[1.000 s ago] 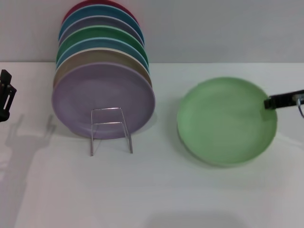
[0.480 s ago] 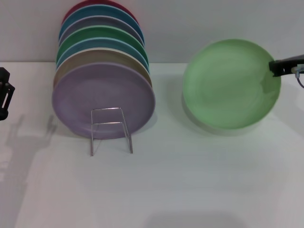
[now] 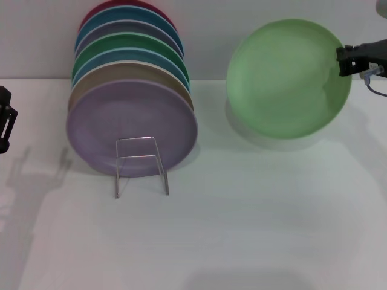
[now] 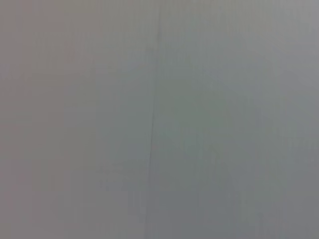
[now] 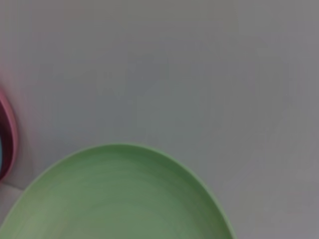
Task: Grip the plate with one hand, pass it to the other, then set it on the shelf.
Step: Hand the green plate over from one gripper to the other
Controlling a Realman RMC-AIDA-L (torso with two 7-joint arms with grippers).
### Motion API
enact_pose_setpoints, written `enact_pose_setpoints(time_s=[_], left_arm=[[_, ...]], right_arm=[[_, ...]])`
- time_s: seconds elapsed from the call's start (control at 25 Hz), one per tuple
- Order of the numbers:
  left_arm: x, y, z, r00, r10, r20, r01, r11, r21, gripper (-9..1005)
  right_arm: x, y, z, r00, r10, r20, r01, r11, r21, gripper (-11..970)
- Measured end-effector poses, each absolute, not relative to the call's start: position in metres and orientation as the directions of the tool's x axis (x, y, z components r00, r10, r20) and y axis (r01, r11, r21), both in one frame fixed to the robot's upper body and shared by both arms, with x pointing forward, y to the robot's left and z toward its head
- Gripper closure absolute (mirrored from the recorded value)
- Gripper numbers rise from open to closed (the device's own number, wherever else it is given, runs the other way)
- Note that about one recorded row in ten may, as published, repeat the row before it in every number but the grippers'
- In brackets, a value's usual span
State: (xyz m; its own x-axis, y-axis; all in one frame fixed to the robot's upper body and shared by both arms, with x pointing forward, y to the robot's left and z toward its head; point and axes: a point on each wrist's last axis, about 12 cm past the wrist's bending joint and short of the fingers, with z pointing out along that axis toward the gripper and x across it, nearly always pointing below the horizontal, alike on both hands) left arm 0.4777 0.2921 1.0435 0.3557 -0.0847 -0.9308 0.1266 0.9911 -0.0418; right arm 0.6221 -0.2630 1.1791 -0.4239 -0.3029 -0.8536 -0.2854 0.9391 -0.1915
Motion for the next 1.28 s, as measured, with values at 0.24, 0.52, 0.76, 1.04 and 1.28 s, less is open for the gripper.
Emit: enact_pose_setpoints(time_s=[0.24, 0.52, 0.76, 1.04, 1.28], left_arm=[[0.477, 0.292, 1.043, 0.354, -0.086, -0.931, 0.129, 0.991, -0.042, 212], [0.477, 0.292, 1.043, 0.356, -0.087, -0.931, 0.127, 0.991, -0.044, 219], [0.478, 0.292, 1.044, 0.357, -0.087, -0.930, 0.128, 0.991, -0.044, 225], [0.478, 0.290, 1.044, 0.359, -0.094, -0.929, 0.136, 0.990, -0.048, 232], [0.471, 0.288, 1.045, 0.378, -0.119, -0.918, 0.149, 0.987, -0.067, 238]], right_arm=[[0.619, -0.255, 1.172, -0.322, -0.331, -0.887, -0.272, 0.930, -0.248, 940], [0.615, -0.253, 1.155, -0.243, -0.331, -0.912, -0.236, 0.932, -0.276, 940], [0.609, -0.254, 1.132, -0.169, -0.307, -0.936, -0.186, 0.943, -0.276, 940], [0.596, -0.257, 1.103, -0.061, -0.226, -0.972, -0.090, 0.971, -0.221, 940], [0.578, -0.261, 1.077, 0.041, -0.153, -0.987, -0.015, 0.988, -0.154, 939]])
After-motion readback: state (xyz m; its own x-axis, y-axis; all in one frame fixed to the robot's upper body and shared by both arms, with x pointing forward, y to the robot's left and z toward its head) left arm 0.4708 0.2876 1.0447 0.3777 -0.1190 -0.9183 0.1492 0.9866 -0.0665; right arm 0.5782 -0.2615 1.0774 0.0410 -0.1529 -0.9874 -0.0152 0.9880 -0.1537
